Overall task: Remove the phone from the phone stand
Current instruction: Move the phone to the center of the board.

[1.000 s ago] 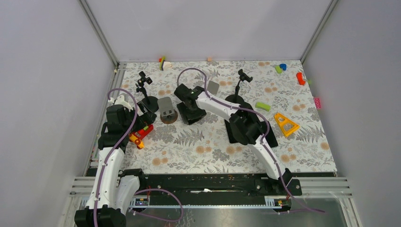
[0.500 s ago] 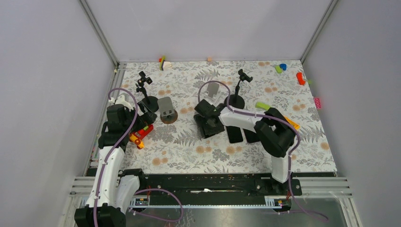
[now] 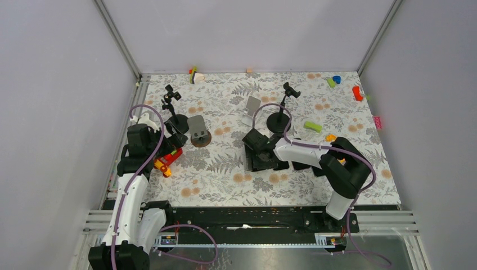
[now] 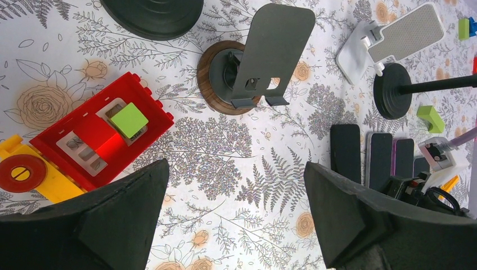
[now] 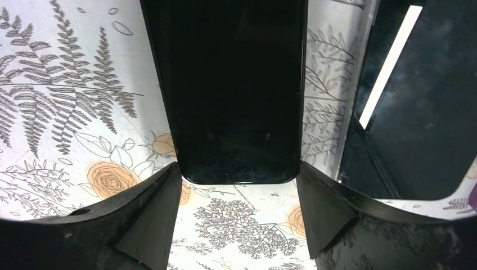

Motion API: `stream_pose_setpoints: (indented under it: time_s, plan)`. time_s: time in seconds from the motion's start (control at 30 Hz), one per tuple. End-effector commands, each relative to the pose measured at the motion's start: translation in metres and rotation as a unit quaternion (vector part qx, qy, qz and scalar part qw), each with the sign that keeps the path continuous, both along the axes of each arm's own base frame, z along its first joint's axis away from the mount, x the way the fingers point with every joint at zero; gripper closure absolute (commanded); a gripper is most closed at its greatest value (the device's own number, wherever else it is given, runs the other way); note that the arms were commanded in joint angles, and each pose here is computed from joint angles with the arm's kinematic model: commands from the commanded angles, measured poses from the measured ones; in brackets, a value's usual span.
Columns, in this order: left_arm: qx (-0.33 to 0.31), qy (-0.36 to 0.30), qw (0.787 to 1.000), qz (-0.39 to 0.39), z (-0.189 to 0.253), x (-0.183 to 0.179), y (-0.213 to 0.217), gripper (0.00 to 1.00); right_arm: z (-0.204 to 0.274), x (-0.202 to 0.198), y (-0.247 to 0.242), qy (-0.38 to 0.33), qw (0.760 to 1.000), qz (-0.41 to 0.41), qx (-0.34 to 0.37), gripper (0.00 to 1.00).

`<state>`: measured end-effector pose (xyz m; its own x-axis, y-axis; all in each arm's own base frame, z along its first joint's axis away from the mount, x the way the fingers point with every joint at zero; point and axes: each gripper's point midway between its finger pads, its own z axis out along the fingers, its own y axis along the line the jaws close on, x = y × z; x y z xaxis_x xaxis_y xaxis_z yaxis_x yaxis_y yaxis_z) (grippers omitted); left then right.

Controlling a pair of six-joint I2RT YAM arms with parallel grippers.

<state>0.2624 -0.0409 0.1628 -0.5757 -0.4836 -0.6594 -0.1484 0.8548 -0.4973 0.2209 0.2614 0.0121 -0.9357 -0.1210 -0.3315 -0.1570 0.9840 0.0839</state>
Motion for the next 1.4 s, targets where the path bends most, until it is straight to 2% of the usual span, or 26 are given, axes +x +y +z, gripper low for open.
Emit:
stream_pose_setpoints:
  time_s: [0.0,0.1,0.13,0.2,0.23,0.4,0.6,0.67,0.77,0.87,1.07,1.2,1.37]
  plan:
    - [-0.007,-0.018,1.0,-0.007,0.006,0.006,-0.003,0.01,-0.017,-0.026,-0.035,0.028,0.997,-0.057,-0.045,0.29]
    - [-0.007,-0.018,1.0,-0.006,0.005,0.006,-0.003,0.01,-0.016,-0.032,-0.041,0.023,0.996,-0.073,-0.036,0.29]
    - [-0.007,-0.018,1.0,-0.006,0.005,0.006,-0.003,0.01,-0.015,-0.035,-0.042,0.024,0.996,-0.074,-0.031,0.25]
    - [-0.006,-0.018,1.0,-0.006,0.005,0.006,-0.002,0.01,-0.013,-0.036,-0.042,0.022,0.997,-0.072,-0.022,0.02]
    - [-0.006,-0.017,1.0,-0.006,0.005,0.006,-0.002,0.01,-0.011,-0.037,-0.04,0.021,0.997,-0.066,-0.018,0.01]
    - [0.001,-0.017,1.0,0.004,0.006,0.007,0.002,0.01,0.008,-0.031,-0.025,0.014,1.0,-0.023,0.003,0.0]
    - [0.012,-0.022,0.998,0.049,0.01,0.007,0.015,0.01,0.07,-0.012,-0.004,-0.026,0.999,0.014,0.036,0.01]
    - [0.02,-0.009,0.997,0.08,0.004,0.006,0.025,0.01,0.09,-0.003,-0.007,-0.05,0.998,0.004,0.027,0.0]
    - [0.02,0.006,0.997,0.081,0.0,0.005,0.025,0.01,0.111,0.005,-0.009,-0.073,0.997,0.024,0.019,0.0]
    - [0.01,-0.002,0.997,0.072,0.006,0.006,0.02,0.01,0.122,0.011,-0.01,-0.1,0.994,0.047,0.018,0.0]
    - [0.015,-0.02,0.994,0.103,0.013,0.005,0.029,0.01,0.143,0.016,-0.024,-0.122,0.99,0.076,0.005,0.0]
    - [0.003,0.0,0.997,0.076,0.001,0.004,0.019,0.01,0.176,0.024,-0.035,-0.156,0.983,0.075,0.064,0.0]
    - [0.021,0.013,0.999,0.036,0.001,0.002,0.014,0.01,0.22,0.03,-0.058,-0.176,0.963,0.042,0.201,0.01]
